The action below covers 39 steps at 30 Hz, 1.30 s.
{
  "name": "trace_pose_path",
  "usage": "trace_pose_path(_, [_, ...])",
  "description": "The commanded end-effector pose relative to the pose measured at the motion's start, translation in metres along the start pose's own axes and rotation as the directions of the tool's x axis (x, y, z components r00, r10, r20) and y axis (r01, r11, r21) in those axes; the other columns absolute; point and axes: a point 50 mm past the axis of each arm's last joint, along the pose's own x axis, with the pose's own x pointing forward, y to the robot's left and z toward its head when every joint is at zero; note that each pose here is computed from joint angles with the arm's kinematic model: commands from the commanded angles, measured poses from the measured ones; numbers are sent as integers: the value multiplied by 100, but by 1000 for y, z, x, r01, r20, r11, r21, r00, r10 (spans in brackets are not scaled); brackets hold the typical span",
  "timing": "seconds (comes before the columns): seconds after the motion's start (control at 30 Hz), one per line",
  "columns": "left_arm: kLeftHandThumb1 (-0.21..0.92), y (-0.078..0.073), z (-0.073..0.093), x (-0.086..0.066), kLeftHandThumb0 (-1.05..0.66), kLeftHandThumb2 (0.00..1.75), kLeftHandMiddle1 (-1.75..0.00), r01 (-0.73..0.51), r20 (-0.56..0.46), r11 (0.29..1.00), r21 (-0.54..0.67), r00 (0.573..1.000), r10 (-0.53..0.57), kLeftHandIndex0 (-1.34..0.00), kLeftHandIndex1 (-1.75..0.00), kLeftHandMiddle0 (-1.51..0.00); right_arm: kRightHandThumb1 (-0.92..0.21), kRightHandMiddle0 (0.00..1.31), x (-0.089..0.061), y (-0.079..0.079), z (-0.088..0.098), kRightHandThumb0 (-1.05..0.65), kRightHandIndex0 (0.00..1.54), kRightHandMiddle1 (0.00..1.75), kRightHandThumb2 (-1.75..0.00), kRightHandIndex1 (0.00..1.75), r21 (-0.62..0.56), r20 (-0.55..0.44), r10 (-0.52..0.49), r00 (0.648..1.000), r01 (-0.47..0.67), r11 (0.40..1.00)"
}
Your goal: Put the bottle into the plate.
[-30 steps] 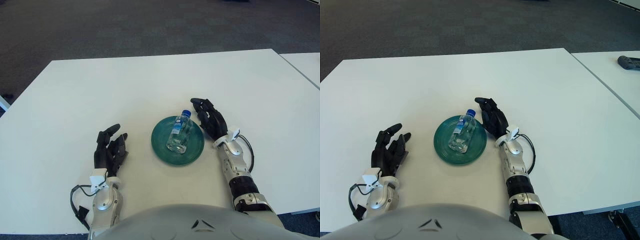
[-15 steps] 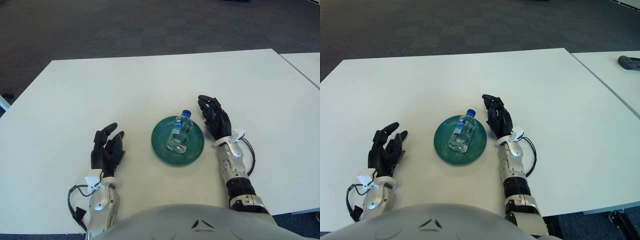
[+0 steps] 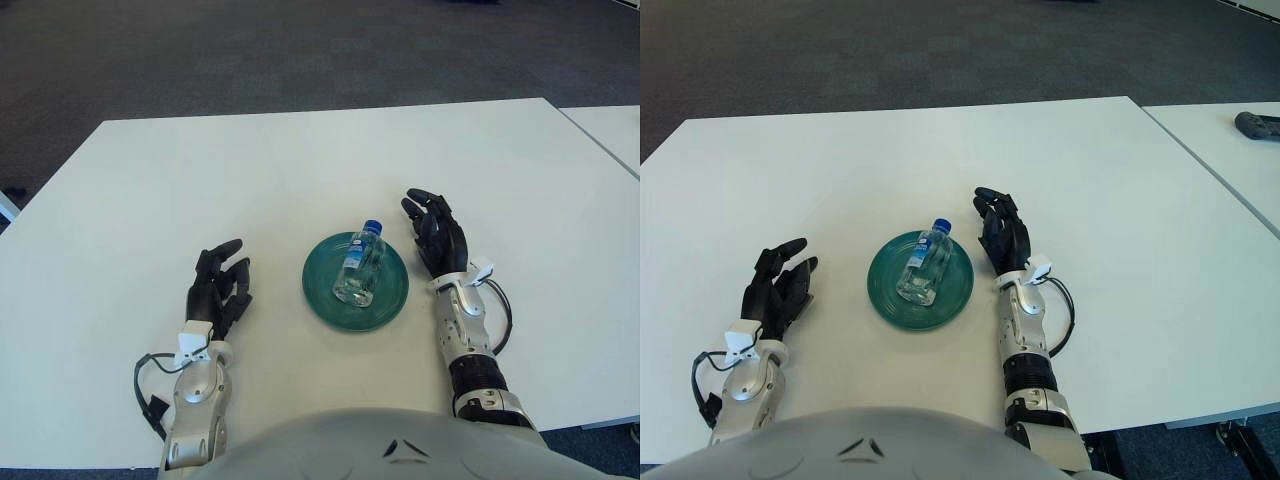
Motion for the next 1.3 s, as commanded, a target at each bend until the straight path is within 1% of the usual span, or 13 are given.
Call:
trace_pose_path(0.0, [92, -2, 0, 5, -63, 73, -45, 38, 4, 998, 42, 999, -38, -22, -88, -51, -82, 28, -18, 2, -19, -63, 62, 109, -73, 77, 39, -55, -62, 997, 65, 997])
trace_pose_path(0.23, [92, -7, -1, 9, -64, 77, -37, 61, 5, 997, 41, 998, -61, -16, -88, -50, -80, 28, -20, 4, -20, -61, 60, 111, -77, 80, 39, -47, -79, 996, 81, 996])
trace_pose_path(0.33, [92, -8, -2, 10, -65, 75, -32, 67, 4, 997, 44, 998, -67, -14, -88, -50, -81, 28, -21, 5, -20, -61, 59, 111, -77, 82, 39, -48, -77, 996, 79, 996])
trace_pose_path(0.5, [92, -8, -4, 11, -64, 75, -28, 70, -3, 997, 44, 998, -70, -12, -88, -49, -83, 26, -22, 5, -21, -61, 58, 110, -75, 82, 23, -53, -72, 996, 73, 997])
trace_pose_path(0.73, [92, -8, -5, 11, -62, 76, -27, 63, -7, 998, 24, 998, -62, -12, -88, -52, -81, 25, -23, 7, -22, -64, 59, 109, -78, 79, 16, -60, -60, 996, 61, 998])
trace_pose_path(1.0, [92, -9, -5, 12, -59, 83, -25, 59, -1, 998, 28, 998, -59, -13, -88, -53, -83, 25, -23, 7, -22, -66, 58, 110, -75, 76, 16, -62, -46, 997, 47, 999])
trace_pose_path(1.27, [92, -9, -5, 12, -57, 84, -25, 61, 12, 998, 25, 998, -61, -16, -89, -57, -86, 24, -23, 7, -21, -67, 59, 109, -71, 76, 12, -57, -38, 998, 39, 999])
